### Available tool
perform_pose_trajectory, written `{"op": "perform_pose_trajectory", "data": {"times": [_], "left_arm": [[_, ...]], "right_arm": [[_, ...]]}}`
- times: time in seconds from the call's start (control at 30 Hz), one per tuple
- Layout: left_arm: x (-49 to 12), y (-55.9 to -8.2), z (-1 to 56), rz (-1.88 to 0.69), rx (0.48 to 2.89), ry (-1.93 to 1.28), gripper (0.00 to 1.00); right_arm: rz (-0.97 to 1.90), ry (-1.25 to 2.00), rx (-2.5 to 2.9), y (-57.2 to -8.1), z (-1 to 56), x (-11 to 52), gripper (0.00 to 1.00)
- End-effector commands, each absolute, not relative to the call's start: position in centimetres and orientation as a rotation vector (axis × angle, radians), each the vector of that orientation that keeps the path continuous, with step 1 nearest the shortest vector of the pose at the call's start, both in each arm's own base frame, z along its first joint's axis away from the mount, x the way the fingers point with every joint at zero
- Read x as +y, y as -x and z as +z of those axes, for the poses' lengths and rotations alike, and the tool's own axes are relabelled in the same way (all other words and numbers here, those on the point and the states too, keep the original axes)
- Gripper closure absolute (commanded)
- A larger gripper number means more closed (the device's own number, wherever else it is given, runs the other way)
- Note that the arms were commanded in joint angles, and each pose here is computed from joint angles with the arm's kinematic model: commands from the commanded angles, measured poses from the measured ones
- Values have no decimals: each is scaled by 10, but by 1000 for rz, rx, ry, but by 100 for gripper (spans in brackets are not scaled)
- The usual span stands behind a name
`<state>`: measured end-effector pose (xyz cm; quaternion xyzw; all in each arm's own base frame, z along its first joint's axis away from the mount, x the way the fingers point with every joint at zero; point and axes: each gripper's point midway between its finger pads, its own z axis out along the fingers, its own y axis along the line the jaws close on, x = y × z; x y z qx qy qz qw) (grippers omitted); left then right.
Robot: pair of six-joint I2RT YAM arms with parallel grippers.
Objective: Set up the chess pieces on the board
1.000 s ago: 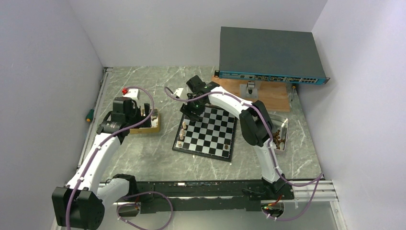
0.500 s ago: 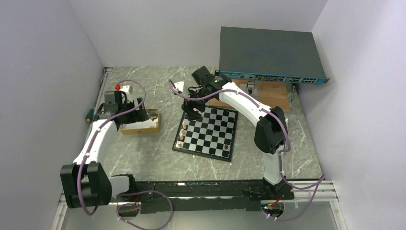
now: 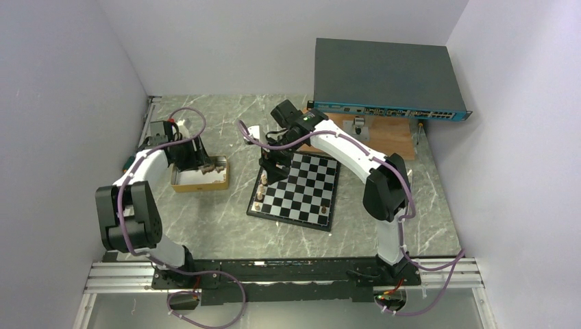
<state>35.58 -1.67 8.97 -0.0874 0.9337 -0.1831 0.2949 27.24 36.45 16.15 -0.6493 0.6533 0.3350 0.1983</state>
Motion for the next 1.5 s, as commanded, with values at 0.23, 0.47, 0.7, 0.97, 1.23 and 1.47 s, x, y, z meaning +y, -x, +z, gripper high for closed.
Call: {"op": "perform_pose_trajectory", "data": {"times": [0.23,0.47,0.7,0.97,1.23,1.47], "left_arm": [[-18,-391,91,-526,2423,218,49],[-29,-395,80,-450,2403,221,55],[-29,-400,65,-342,2402,236,63],[-24,-407,66,-259,2393,250,66],[-25,-409,60,-231,2422,295,70],[-31,-416,58,-208,2431,323,71]], "right_arm": [[965,1821,1744,-269,182,369,30],[967,1822,1745,-269,181,369,30],[956,1822,1748,-268,181,366,30],[940,1823,1748,-268,181,364,30],[937,1827,1746,-268,181,364,30],[938,1832,1749,-267,179,362,30]]}}
